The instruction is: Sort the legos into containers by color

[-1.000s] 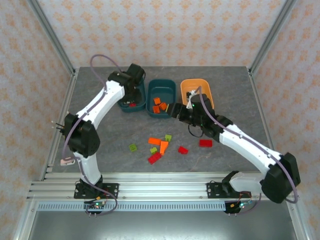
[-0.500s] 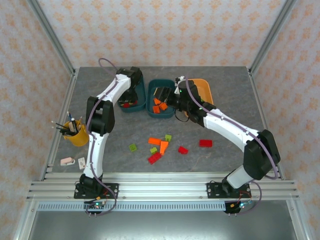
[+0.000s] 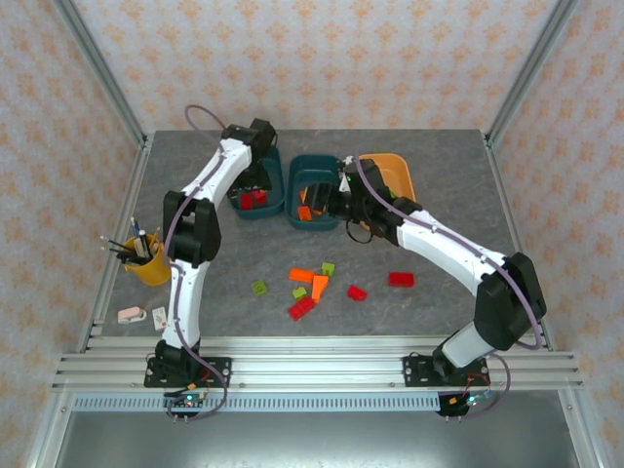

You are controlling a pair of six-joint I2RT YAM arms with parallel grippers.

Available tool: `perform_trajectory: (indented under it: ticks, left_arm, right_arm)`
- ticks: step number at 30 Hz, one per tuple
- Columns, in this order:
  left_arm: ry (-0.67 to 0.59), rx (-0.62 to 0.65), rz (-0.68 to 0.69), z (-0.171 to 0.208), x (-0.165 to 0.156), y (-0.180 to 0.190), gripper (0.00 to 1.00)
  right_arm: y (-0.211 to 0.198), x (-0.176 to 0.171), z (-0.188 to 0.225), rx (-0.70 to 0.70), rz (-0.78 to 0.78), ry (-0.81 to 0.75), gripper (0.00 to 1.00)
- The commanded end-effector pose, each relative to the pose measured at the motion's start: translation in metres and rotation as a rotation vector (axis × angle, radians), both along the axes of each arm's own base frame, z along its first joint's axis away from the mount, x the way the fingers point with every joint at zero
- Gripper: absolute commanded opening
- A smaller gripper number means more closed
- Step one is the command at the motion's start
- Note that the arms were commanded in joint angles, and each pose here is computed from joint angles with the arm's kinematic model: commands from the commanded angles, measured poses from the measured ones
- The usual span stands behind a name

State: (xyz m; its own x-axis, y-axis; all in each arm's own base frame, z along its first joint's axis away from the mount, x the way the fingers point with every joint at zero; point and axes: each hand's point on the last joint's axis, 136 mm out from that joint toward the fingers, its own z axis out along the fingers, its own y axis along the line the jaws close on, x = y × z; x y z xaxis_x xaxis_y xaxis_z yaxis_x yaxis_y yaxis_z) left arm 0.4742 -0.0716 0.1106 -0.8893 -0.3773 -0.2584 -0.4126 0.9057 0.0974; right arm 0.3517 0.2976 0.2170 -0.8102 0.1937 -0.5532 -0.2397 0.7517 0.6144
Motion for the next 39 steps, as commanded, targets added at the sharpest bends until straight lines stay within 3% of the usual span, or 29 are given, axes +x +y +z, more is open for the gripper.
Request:
perform_trajectory:
  ticks: [1, 8, 16, 20, 31, 39]
  left_arm:
    - [-0.203, -0.097, 0.035, 0.091, -0.013, -0.003, 0.75]
    - [-0.333, -0.283, 0.109, 0.126, -0.088, -0.005, 0.77]
    - [-0.432, -0.376, 0.210, 0.109, -0.205, 0.018, 0.78]
    - [-0.428, -0.392, 0.232, 0.093, -0.242, 0.026, 0.78]
    - [-0.436, -0.444, 0.222, 0.092, -0.258, 0.022, 0.78]
    - [-0.456, -0.501, 0.189, 0.098, -0.259, 0.013, 0.78]
  right_arm:
    - [-0.006, -0.028, -0.013, -0.237, 0.202, -0.031, 0.68]
    - [0.002, -0.084, -0.072, -0.571, 0.536, 0.061, 0.71]
    - [0.039, -0.110, -0.124, -0.810, 0.691, 0.108, 0.71]
    - [0.052, -0.111, -0.147, -0.891, 0.703, 0.121, 0.66]
    - [0.050, -0.089, -0.179, -1.034, 0.647, 0.089, 0.68]
    - [0.043, -0.094, -0.197, -0.987, 0.652, 0.195, 0.55]
